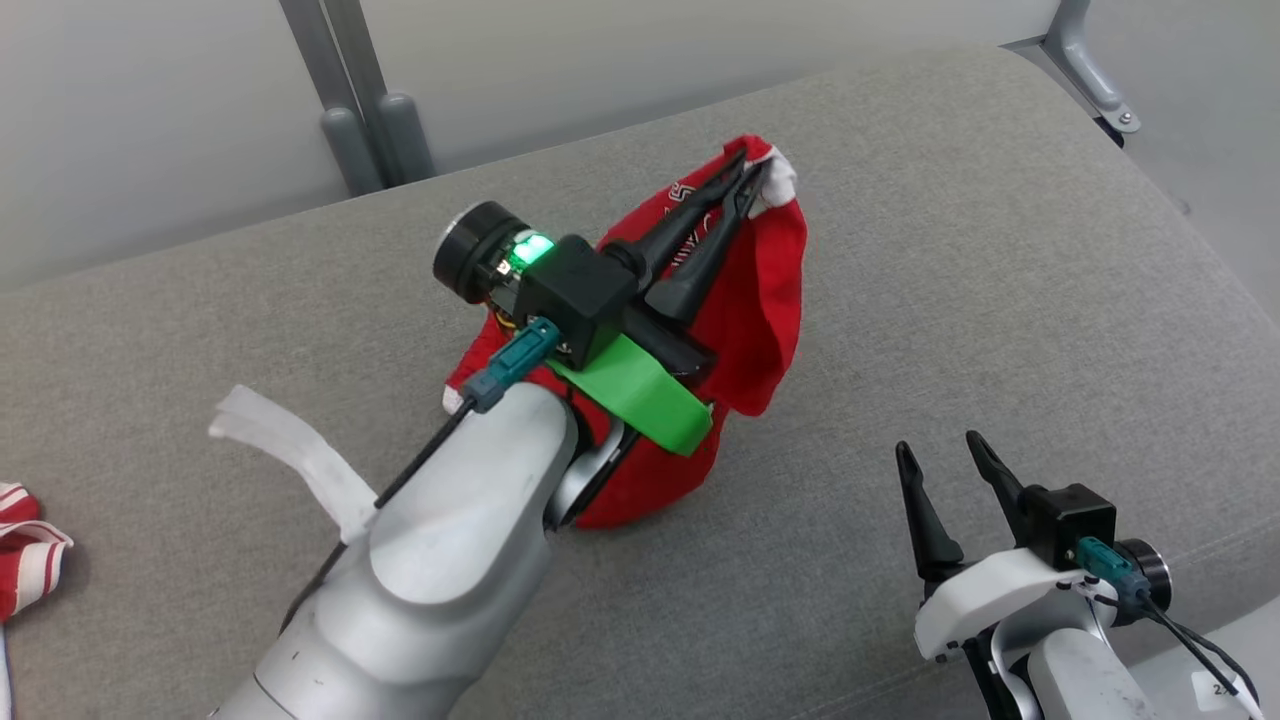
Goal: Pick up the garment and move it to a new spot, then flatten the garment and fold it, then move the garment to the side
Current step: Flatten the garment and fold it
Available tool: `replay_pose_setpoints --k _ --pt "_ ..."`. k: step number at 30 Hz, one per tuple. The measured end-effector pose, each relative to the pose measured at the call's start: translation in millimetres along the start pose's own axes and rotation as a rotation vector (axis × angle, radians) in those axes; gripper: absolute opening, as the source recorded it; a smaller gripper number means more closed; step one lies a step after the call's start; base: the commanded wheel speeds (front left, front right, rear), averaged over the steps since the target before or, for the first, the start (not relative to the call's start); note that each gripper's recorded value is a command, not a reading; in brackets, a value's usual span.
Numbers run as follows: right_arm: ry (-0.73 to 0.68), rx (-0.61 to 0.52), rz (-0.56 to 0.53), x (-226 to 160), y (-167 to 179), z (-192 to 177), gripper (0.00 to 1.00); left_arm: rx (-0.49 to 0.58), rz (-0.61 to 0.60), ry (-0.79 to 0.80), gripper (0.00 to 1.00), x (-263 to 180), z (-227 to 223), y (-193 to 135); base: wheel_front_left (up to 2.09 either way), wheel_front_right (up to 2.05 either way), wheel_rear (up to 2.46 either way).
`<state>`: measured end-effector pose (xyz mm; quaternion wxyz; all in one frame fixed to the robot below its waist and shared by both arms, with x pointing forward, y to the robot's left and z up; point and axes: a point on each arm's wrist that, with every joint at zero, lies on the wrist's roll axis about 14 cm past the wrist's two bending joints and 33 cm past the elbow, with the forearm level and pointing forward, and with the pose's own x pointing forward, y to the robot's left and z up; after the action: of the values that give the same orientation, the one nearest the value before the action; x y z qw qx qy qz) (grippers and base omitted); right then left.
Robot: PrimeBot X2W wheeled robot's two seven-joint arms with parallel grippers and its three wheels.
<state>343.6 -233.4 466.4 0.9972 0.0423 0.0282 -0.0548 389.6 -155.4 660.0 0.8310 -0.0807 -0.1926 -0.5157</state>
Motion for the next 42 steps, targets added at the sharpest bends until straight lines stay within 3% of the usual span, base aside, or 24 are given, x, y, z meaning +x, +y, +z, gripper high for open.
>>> replay_pose_setpoints --k 6,14,23,31,33,34,35,42 --pt "0.006 0.007 0.016 9 6 -2 1.0 0.037 0.185 -0.013 0.0 -23 7 55 0.0 0.0 0.0" --pt "0.008 0.011 0.104 29 36 -4 1.0 0.057 0.526 0.185 0.0 -144 -42 127 0.0 0.0 0.0" --pt "0.008 0.009 0.197 41 69 -4 1.0 -0.031 0.804 0.421 0.0 -279 -96 126 0.0 0.0 0.0" --pt "-0.001 0.0 0.222 40 77 -1 1.0 -0.021 0.912 0.534 0.0 -325 -113 121 0.0 0.0 0.0" --pt "-0.002 -0.003 0.226 39 78 0 1.0 -0.007 0.934 0.559 0.25 -331 -116 122 0.0 0.0 0.0" --pt "-0.002 -0.004 0.229 38 79 -1 1.0 0.004 0.943 0.57 0.71 -333 -116 122 0.0 0.0 0.0" --pt "-0.001 -0.005 0.232 38 80 -1 1.0 0.015 0.949 0.574 1.0 -334 -116 123 0.0 0.0 0.0" --pt "0.001 -0.005 0.258 39 89 -1 1.0 0.041 0.984 0.537 1.0 -330 -106 126 0.0 0.0 0.0"
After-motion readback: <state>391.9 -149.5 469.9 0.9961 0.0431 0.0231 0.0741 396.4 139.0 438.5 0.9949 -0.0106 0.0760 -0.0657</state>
